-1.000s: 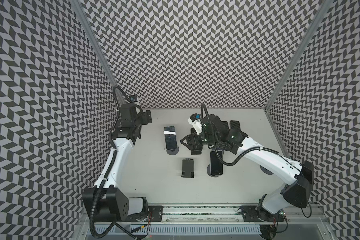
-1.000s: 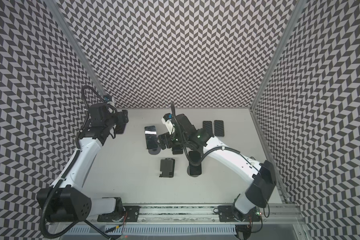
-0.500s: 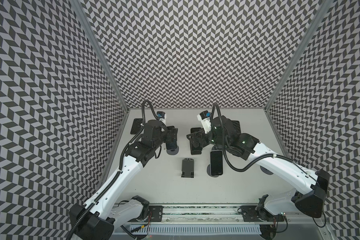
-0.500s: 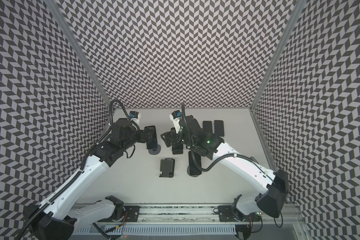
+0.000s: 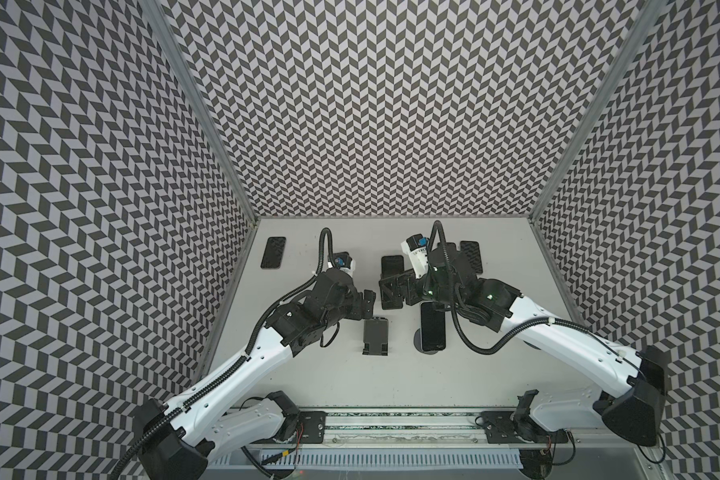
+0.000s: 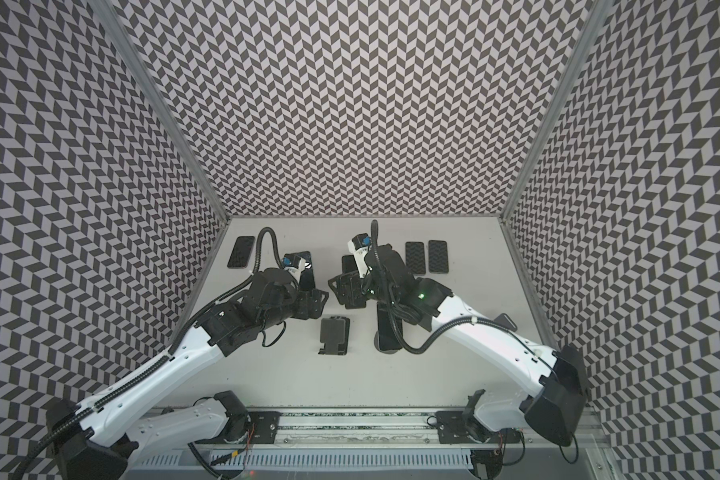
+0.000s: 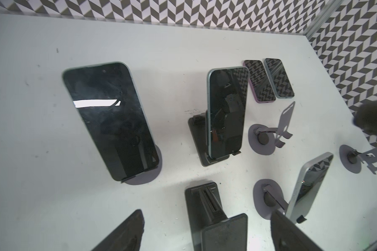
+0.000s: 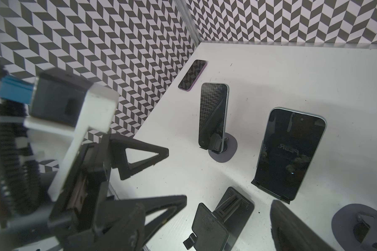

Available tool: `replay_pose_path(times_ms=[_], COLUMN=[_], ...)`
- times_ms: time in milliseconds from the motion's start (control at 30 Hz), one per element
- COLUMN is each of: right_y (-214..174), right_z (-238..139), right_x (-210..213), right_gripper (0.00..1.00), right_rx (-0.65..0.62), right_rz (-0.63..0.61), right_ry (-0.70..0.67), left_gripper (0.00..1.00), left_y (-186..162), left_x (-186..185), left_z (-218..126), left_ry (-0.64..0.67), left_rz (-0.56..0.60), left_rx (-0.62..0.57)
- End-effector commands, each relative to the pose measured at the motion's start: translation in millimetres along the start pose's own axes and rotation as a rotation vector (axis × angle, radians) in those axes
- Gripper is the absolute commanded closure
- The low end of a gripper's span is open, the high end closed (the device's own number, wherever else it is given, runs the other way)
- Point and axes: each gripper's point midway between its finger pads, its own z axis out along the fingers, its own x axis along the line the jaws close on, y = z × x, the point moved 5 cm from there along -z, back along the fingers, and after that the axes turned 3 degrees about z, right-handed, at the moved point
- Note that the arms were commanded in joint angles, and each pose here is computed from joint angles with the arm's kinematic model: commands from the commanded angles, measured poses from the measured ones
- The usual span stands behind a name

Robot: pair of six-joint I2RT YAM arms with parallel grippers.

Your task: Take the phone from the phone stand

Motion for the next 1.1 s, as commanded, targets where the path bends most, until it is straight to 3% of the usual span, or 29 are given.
replay_pose_path(times_ms=[0,400,1067], right_y=[1.6,-14.0,-31.2], right_z=[-6.7,-38.0,-34.7], right_x=[2.7,-17.9,-29.4], right_gripper=[0.12,0.12,0.1], right_rx=[-0.036,-0.12,-0.07], right_rz=[0.074,0.15,0.14], right_ry=[0.05,-0.007,-0.051], left_gripper=[0.08,0.08,0.06], left_y=[-18.6,-60.5,-79.1], left_x=[-6.1,-16.2,-29.3], left_z=[0.2,8.7,39.0], left_ry=[-0.003,0.021,0.077], left_rz=[-0.068,-0.091,-0.021], left_rx=[0.032,0.104,0.172])
